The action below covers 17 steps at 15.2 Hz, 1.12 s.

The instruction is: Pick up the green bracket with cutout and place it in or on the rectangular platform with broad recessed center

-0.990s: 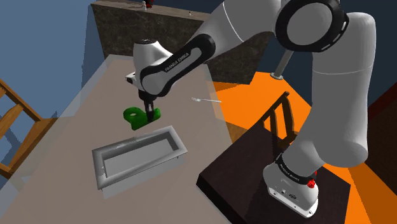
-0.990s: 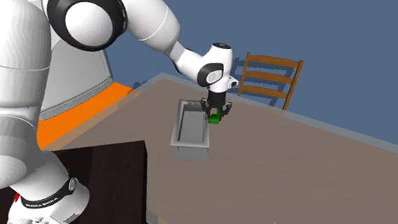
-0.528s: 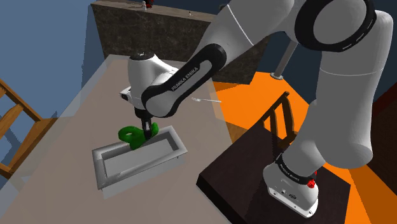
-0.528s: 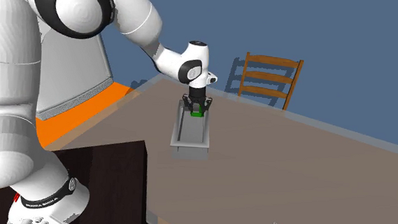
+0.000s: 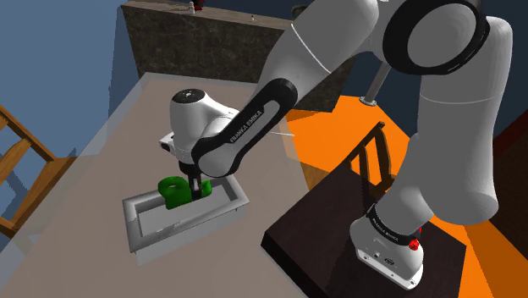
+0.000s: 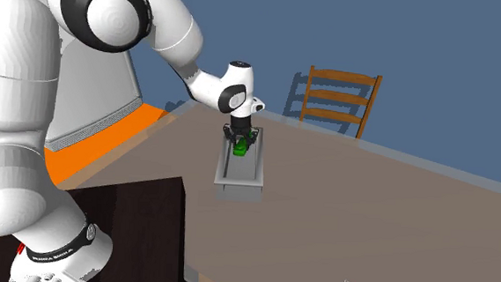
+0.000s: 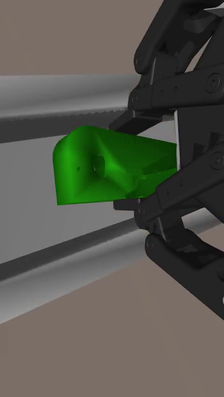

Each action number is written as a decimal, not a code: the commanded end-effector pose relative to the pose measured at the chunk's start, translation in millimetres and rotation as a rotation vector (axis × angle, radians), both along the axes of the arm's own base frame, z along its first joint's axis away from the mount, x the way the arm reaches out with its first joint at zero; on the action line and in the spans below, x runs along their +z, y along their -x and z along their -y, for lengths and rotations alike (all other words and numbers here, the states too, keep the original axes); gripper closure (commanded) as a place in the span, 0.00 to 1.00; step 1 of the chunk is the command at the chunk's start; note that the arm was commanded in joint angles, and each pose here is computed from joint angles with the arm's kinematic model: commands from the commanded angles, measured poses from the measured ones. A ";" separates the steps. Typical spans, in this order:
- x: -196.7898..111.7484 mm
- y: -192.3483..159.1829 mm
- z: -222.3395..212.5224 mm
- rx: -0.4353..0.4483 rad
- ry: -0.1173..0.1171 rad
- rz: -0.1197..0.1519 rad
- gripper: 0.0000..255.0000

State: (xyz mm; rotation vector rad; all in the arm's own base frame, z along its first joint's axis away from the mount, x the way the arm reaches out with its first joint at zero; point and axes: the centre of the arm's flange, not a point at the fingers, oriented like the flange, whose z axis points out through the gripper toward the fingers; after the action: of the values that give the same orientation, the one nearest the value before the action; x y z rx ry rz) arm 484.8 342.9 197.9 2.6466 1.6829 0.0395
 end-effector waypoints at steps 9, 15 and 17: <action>-15.0 -0.2 -0.3 0.001 0.000 0.000 1.00; -15.0 -0.2 -0.3 0.001 0.000 0.000 0.00; 11.4 0.5 0.0 0.001 0.000 0.000 0.00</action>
State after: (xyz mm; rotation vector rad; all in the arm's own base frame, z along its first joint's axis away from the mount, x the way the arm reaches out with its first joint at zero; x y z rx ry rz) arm 483.7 343.6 197.6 2.6462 1.6843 0.0392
